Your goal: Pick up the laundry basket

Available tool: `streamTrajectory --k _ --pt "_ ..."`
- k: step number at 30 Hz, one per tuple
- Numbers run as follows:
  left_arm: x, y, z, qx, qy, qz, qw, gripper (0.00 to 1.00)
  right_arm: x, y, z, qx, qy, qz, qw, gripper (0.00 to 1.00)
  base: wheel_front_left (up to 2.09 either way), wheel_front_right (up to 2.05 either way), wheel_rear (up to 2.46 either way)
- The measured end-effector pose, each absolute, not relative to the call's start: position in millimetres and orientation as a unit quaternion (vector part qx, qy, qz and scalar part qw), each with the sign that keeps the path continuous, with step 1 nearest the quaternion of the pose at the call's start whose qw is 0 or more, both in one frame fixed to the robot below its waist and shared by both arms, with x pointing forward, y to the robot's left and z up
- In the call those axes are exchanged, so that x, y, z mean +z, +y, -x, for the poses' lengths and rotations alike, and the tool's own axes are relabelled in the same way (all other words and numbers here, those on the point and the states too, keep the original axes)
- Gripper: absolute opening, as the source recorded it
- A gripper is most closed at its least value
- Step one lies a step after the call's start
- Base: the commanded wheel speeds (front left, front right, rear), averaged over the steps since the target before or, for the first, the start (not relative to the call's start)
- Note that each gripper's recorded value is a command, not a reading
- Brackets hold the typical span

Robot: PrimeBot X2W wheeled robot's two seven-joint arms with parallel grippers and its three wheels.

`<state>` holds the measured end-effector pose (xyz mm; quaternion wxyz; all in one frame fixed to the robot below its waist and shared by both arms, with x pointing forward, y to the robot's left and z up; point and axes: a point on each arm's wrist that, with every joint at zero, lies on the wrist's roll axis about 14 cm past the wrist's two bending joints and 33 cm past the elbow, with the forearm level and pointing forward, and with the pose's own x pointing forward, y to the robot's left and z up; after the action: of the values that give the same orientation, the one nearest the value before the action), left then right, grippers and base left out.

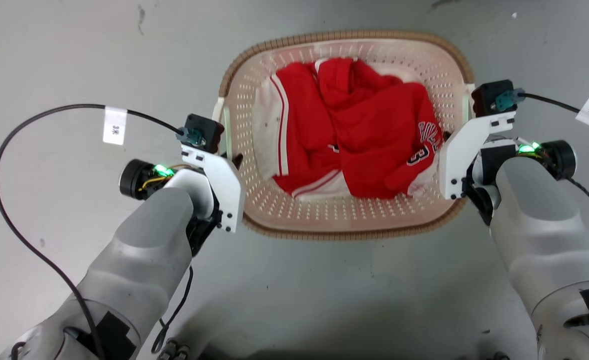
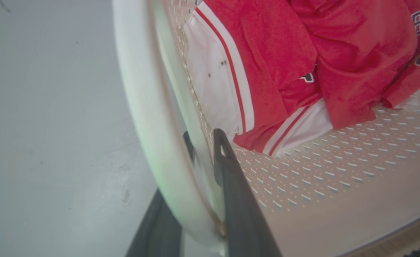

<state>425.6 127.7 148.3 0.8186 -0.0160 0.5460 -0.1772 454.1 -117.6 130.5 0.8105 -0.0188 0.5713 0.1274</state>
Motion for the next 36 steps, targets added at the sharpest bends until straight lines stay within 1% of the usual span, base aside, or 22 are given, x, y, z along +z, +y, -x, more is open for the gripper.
streamTrajectory --k 5,12,16,19,26,36 --pt "163.1 126.5 -413.2 -0.186 0.563 0.015 0.805 0.0 147.4 -120.7 -444.9 0.123 0.59 0.02 0.798 0.0 0.0 0.0 0.0" --pt "194.8 125.3 -397.4 -0.2 0.575 0.014 0.793 0.0 180.6 -123.2 -424.0 0.116 0.615 0.009 0.78 0.0 0.0 0.0 0.0" --pt "214.8 125.4 -382.6 -0.207 0.579 0.014 0.789 0.0 200.6 -124.4 -402.9 0.112 0.634 0.0 0.766 0.0 0.0 0.0 0.0" --pt "231.2 127.5 -374.7 -0.21 0.573 0.013 0.792 0.0 216.9 -123.8 -389.4 0.112 0.639 -0.005 0.761 0.0 0.0 0.0 0.0" --pt "265.1 127.8 -349.3 -0.222 0.556 0.01 0.801 0.0 251.7 -124.1 -360.3 0.112 0.633 -0.015 0.766 0.0 0.0 0.0 0.0" --pt "290.5 135.2 -300.7 -0.231 0.549 0.004 0.803 0.0 286.4 -118.9 -324.4 0.111 0.594 -0.052 0.795 0.0 0.0 0.0 0.0"
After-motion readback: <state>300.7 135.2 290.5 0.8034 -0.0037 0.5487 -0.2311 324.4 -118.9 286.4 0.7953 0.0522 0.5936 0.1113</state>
